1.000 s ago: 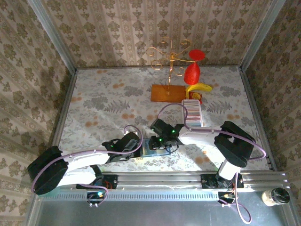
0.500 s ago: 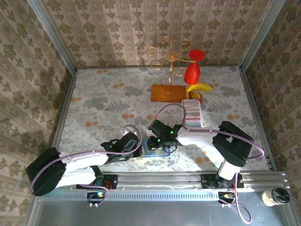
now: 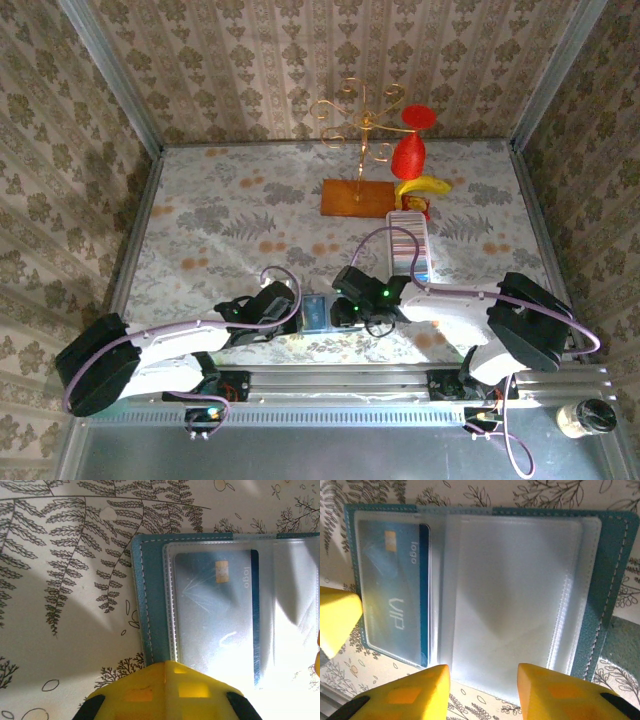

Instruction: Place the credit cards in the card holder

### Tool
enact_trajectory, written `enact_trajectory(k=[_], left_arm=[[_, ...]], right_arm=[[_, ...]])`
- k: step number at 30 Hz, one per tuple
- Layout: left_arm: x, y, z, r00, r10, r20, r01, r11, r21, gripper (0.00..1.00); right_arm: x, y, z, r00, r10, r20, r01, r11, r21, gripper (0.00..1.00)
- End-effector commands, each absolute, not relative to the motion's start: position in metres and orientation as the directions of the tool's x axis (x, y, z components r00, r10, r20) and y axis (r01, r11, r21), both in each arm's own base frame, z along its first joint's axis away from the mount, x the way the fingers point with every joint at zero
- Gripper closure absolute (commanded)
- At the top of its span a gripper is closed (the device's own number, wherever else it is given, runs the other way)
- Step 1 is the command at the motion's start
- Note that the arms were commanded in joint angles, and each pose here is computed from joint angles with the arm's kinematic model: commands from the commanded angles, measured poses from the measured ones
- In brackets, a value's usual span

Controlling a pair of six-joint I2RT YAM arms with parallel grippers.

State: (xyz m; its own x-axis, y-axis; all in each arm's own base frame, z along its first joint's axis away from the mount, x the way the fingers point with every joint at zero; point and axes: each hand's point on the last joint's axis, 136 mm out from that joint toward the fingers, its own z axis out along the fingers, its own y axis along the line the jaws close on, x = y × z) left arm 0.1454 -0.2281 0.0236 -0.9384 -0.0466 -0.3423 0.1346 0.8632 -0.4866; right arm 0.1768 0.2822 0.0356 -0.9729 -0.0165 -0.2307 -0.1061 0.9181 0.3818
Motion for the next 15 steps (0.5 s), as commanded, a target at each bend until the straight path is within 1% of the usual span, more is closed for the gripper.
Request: enact_trajectory(k=[1, 7, 12, 15], left_arm=[[0.143, -0.227, 0.020, -0.941, -0.050, -0.335, 0.126, 0.867, -0.483, 0.96], [0.144, -0.228, 0.020, -0.941, -0.050, -0.335, 0.126, 0.867, -0.482, 0.96], [0.143, -0.229, 0.016, -0.944, -0.046, -0.328, 0.124, 0.868, -0.480, 0.97], [0.143, -0.228, 0.015, -0.944, -0.046, -0.325, 0.122, 0.869, -0.479, 0.97]], right_arm=[[0.177, 0.268, 0.027, -0.971, 0.022, -0.238, -0.058, 0.943, 0.327, 0.59], [0.174, 0.262, 0.022, -0.971, 0.018, -0.238, -0.053, 0.956, 0.288, 0.59], [0.173, 0.267, 0.016, -0.975, 0.008, -0.224, -0.058, 0.956, 0.289, 0.58], [0.173, 0.273, 0.014, -0.976, -0.001, -0.220, -0.067, 0.954, 0.292, 0.56]])
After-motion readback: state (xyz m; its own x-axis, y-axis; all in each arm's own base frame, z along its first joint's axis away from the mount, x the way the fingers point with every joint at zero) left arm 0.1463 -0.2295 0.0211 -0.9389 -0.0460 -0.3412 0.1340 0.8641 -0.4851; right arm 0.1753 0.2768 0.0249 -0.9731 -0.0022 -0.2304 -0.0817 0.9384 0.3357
